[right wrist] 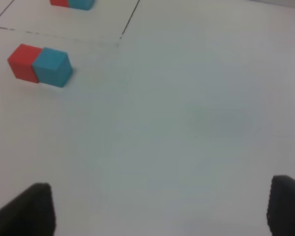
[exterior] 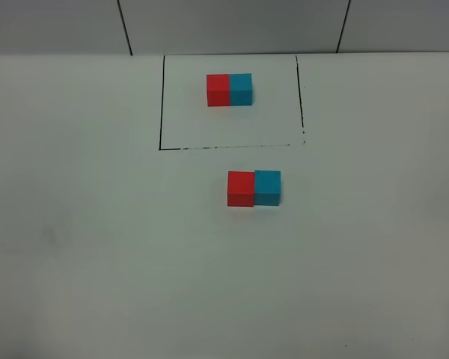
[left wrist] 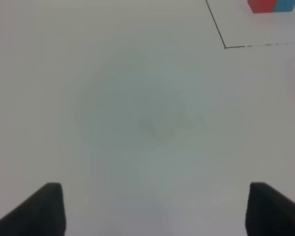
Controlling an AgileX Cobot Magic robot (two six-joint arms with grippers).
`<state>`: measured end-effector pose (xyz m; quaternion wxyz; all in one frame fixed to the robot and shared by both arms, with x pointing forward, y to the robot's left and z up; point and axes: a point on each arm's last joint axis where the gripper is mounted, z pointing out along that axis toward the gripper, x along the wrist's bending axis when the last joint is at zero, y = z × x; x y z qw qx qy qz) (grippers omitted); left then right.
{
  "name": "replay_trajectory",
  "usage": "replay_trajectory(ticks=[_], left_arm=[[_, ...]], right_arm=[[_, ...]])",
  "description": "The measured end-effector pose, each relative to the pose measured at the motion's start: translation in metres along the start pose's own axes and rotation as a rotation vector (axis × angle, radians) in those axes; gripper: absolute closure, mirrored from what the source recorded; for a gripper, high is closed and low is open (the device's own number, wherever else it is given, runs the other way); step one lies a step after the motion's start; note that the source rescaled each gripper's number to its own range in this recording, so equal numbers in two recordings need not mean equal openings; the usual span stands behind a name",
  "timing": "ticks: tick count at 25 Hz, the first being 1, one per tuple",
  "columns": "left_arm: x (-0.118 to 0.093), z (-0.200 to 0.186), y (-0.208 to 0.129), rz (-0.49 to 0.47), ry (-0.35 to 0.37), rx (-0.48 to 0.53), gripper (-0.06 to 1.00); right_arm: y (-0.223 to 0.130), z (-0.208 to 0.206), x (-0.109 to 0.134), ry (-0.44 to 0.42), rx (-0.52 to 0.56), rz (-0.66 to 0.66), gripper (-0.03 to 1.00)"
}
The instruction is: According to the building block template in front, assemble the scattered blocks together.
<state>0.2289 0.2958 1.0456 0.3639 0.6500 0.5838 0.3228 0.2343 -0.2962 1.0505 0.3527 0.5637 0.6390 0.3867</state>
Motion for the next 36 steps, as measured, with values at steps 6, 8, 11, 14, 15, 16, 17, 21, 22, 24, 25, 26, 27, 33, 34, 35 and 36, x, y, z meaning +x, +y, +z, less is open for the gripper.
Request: replay_trajectory(ticks=[6,8,11,14,15,16,17,21,22,24,25,26,27,33,34,35,36], left_arm=[[0.0000,0.0000,0.0000,0.000,0.000,0.000,0.33],[0.0000,0.0000,0.0000,0.000,0.000,0.000,0.33],[0.0000,0.0000,0.0000,0.000,0.000,0.000,0.33],[0.0000,0.0000,0.0000,0.000,0.000,0.000,0.33],[0.0000,0.0000,0.0000,0.000,0.000,0.000,0.33],[0.0000,0.0000,0.0000,0.000,0.000,0.000,0.33],[0.0000,0.0000,0.0000,0.000,0.000,0.000,0.33],[0.0000,0.0000,0.0000,0.000,0.000,0.000,0.33],[0.0000,0.0000,0.0000,0.000,0.000,0.000,0.33],[0.0000,0.0000,0.0000,0.000,0.000,0.000,0.33],[0.0000,0.0000,0.0000,0.000,0.000,0.000,0.33],[0.0000,0.0000,0.0000,0.000,0.000,0.000,0.33],[0.0000,0.0000,0.0000,0.000,0.000,0.000,0.33],[0.0000,0.0000,0.0000,0.000,0.000,0.000,0.33],[0.0000,0.0000,0.0000,0.000,0.000,0.000,0.33],[0.0000,0.0000,0.0000,0.000,0.000,0.000,0.33],[0.0000,0.0000,0.0000,0.000,0.000,0.000,0.33]], right_arm=[[0.0000,0.0000,0.0000,0.001,0.000,0.003,0.17],[0.0000,0.0000,-0.0001,0.000,0.000,0.002,0.17],[0.0000,0.0000,-0.0001,0.000,0.000,0.003,0.17],[0.0000,0.0000,-0.0001,0.000,0.000,0.003,0.17],[0.0000,0.0000,-0.0001,0.000,0.000,0.003,0.17],[0.0000,0.0000,-0.0001,0.000,0.000,0.003,0.17],[0.0000,0.0000,-0.0001,0.000,0.000,0.003,0.17],[0.0000,0.0000,-0.0001,0.000,0.000,0.003,0.17],[0.0000,0.0000,-0.0001,0.000,0.000,0.003,0.17],[0.0000,0.0000,-0.0001,0.000,0.000,0.003,0.17],[0.0000,0.0000,-0.0001,0.000,0.000,0.003,0.17],[0.0000,0.0000,-0.0001,0.000,0.000,0.003,0.17],[0.0000,0.0000,-0.0001,0.000,0.000,0.003,0.17],[0.0000,0.0000,-0.0001,0.000,0.000,0.003,0.17],[0.0000,0.0000,-0.0001,0.000,0.000,0.003,0.17],[0.0000,0.0000,-0.0001,0.000,0.000,0.003,0.17],[0.0000,0.0000,-0.0001,0.000,0.000,0.003,0.17]])
